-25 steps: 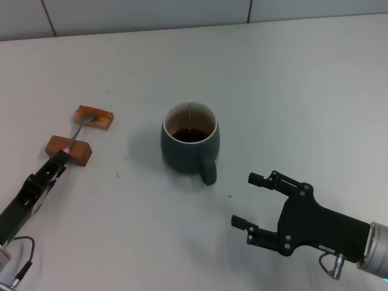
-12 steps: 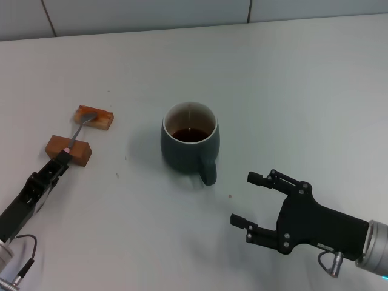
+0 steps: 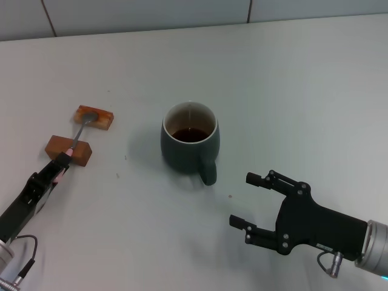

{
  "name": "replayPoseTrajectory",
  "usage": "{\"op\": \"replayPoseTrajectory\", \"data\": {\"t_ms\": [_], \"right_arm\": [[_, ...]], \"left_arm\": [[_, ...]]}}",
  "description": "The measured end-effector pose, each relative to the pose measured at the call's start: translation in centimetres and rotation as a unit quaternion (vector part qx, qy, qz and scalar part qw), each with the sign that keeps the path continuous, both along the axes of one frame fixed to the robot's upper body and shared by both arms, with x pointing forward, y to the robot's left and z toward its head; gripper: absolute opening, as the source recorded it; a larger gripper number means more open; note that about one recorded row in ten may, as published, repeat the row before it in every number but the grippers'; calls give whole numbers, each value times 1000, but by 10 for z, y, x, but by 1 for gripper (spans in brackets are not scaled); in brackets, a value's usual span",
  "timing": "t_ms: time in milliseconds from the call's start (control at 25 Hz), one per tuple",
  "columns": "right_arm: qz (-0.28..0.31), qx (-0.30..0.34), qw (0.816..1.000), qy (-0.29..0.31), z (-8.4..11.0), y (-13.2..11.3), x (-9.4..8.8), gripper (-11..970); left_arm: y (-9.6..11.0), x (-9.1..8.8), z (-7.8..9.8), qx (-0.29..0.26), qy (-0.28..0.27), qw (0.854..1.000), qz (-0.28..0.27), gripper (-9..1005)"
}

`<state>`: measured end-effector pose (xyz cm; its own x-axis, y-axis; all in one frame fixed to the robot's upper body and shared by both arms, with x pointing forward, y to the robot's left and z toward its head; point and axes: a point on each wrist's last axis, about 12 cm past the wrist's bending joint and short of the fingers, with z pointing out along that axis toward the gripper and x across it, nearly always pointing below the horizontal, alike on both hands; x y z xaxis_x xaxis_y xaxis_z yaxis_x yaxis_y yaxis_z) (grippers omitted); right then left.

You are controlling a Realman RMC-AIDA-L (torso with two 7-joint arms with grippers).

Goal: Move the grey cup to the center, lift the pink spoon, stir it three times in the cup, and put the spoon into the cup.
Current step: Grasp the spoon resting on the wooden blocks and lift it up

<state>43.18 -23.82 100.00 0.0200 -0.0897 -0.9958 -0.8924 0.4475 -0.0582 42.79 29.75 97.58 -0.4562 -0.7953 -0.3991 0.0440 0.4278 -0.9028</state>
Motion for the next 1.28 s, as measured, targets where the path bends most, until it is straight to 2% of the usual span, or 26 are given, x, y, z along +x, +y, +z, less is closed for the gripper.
{"op": "replayPoseTrajectory", "data": {"t_ms": [480,1080,1280], "right_arm": [[6,0,1000,4,0,1,-1,786],[8,3,1000,7,0,0,-2,787],[7,3,1000,8,-1,0,-4,787]], "left_arm": [[0,0,0,-4,3,1000,0,256],[-3,-3,-2,-6,11,1000,-5,202],[-3,-2,-1,-5,7,1000,-14,132]]}}
